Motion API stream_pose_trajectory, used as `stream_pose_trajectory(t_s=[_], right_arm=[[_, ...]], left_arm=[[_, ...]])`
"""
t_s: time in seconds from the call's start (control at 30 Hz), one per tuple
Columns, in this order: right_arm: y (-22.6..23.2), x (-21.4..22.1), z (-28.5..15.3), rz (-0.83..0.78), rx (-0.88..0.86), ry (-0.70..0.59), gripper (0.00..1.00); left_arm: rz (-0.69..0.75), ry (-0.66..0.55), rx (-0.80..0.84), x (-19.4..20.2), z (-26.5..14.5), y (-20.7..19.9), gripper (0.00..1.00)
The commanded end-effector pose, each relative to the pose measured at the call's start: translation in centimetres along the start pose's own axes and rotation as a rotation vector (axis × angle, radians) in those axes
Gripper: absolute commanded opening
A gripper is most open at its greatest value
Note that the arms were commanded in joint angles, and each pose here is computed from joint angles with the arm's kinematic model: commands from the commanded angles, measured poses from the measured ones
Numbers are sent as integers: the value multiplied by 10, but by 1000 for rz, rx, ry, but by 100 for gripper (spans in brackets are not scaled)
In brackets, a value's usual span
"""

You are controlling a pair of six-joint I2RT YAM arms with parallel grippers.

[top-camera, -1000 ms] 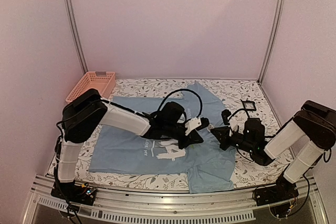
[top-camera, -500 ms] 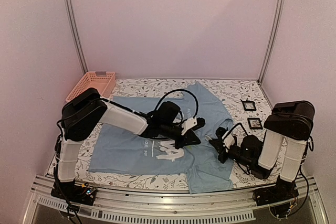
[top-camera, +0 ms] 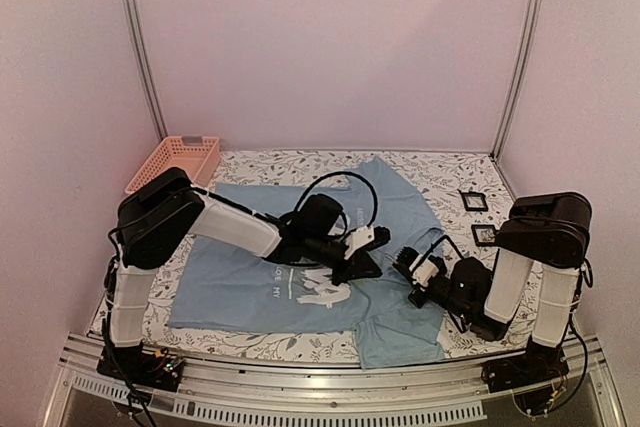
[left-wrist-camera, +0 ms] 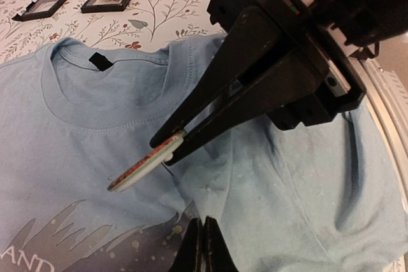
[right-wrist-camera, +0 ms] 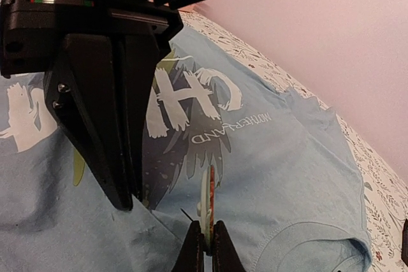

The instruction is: Pin the brooch onto the clothing

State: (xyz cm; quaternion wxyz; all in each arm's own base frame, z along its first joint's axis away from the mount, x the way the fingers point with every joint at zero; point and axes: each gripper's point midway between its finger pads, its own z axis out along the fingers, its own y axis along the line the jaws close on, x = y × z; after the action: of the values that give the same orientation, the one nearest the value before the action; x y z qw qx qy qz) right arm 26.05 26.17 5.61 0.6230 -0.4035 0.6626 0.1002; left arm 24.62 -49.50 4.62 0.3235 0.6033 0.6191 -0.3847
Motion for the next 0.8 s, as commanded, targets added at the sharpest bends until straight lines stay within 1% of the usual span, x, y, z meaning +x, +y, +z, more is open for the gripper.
stream_pose_trajectory(t_s=[0.0, 0.3, 0.4, 0.53, 0.63, 0.77], right_arm=[[-6, -19, -2, -63, 46, -74, 0], [5, -14, 4, -141, 32, -32, 0], [7, -16, 1, -146, 26, -52, 0], [7, -11, 2, -161, 35, -21, 0], [4, -13, 0, -165, 49, -31, 0], [6, -10, 2, -182, 50, -11, 0]], left_arm=[[49, -62, 1, -26, -14, 2, 0], [53, -78, 5, -32, -16, 3, 0], [53, -73, -1, -30, -16, 4, 0], [59, -77, 2, -31, -18, 3, 0], [61, -82, 3, -34, -19, 3, 0], [67, -79, 4, -33, -20, 2, 0]])
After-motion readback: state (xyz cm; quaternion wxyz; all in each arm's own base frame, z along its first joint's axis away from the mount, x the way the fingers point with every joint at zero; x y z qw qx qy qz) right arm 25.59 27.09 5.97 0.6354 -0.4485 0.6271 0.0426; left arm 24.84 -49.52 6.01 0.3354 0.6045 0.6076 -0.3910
